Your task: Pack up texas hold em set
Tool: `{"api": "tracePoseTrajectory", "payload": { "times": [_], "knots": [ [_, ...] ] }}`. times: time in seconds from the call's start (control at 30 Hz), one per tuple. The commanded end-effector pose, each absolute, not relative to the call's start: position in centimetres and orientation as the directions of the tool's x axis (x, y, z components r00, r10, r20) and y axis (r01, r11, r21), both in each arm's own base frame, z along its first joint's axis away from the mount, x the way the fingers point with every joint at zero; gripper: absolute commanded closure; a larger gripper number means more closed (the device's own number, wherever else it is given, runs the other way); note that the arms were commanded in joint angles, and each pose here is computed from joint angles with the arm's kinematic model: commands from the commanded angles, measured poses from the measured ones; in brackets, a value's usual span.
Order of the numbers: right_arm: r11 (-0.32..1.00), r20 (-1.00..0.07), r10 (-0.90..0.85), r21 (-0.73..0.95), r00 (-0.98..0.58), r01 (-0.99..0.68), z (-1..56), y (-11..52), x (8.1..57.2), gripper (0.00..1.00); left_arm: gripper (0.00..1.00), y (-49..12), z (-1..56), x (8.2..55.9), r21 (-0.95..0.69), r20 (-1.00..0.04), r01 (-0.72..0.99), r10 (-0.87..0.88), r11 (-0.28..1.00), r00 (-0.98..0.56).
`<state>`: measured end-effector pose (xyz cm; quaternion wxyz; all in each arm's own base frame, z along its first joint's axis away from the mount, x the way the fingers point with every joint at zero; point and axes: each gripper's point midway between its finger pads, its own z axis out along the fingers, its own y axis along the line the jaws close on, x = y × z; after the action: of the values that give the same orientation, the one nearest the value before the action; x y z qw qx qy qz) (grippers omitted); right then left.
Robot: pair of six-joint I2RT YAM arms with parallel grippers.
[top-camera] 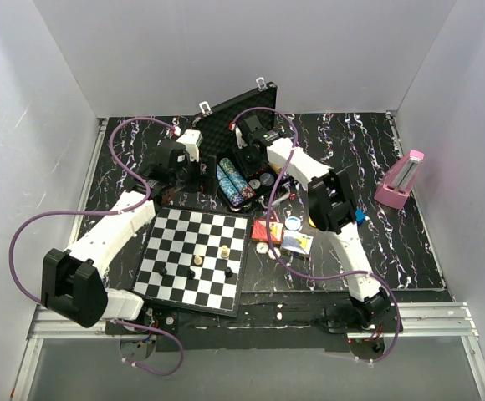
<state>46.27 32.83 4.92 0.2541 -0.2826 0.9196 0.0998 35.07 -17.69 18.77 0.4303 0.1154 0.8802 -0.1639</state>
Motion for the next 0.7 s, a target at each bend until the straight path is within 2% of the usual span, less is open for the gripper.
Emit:
{"api": "tracePoseTrajectory", "payload": {
  "times": [0.0, 0.67],
  "knots": [
    [0.81, -0.575, -0.462, 0.037, -0.676, -0.585, 7.3, 33.5, 47.2, 0.55, 0.02, -17.6, 19.9, 35.4, -0.189, -0.81, 0.347, 0.054, 0.919, -0.584],
    [0.777, -0.74, -0.334, 0.135, -0.584, -0.615, 18.4, 34.5, 45.8, 0.46, 0.02, -17.4, 19.4, 35.6, -0.177, -0.806, 0.336, 0.059, 0.925, -0.589]
  ]
}}
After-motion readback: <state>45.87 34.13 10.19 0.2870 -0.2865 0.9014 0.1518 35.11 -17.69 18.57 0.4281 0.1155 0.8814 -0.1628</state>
